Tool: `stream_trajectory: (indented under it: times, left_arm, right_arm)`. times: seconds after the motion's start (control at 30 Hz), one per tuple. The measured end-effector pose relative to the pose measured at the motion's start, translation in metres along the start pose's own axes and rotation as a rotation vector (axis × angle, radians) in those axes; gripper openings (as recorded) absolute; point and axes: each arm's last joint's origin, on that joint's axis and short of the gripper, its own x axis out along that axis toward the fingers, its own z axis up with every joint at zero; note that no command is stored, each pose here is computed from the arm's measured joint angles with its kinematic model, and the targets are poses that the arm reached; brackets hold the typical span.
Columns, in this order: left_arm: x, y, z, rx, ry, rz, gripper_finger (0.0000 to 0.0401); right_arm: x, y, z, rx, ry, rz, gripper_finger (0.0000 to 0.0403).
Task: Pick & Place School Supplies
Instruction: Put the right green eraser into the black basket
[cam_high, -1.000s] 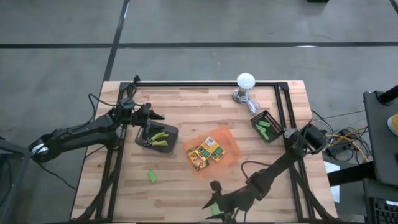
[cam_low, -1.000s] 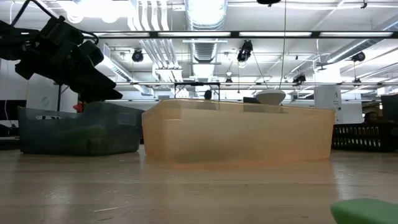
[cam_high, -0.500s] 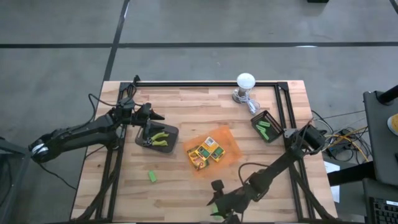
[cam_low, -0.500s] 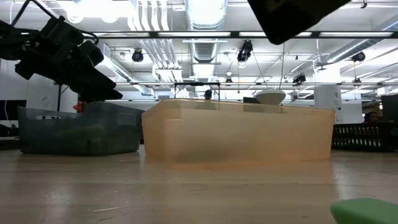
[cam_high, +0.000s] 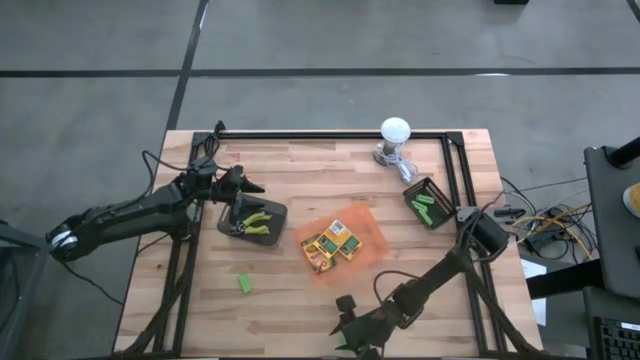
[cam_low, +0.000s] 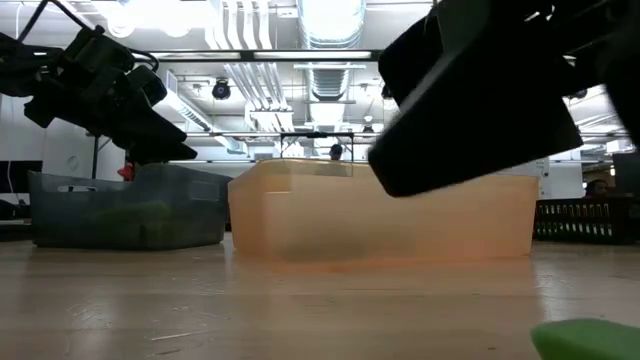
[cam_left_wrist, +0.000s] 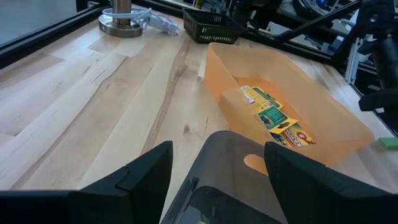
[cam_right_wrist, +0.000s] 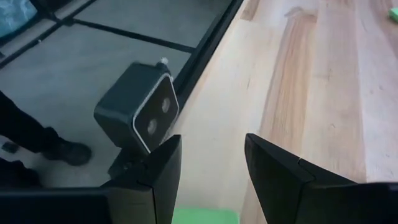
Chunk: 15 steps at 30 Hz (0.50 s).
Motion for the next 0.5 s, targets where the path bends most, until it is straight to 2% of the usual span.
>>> stream_trajectory:
  times: [0.17, 0.5]
  left_arm:
    - [0.0, 0.0, 0.0, 0.0, 0.0, 0.0, 0.0259]
    - [0.0, 0.0, 0.0, 0.0, 0.0, 0.0, 0.0259]
  right_arm:
    - [0.0, -0.001, -0.005, -0.055, 0.055, -0.011, 0.0167]
    - [-0.001, -0.002, -0.013, -0.076, 0.134, -0.014, 0.0168]
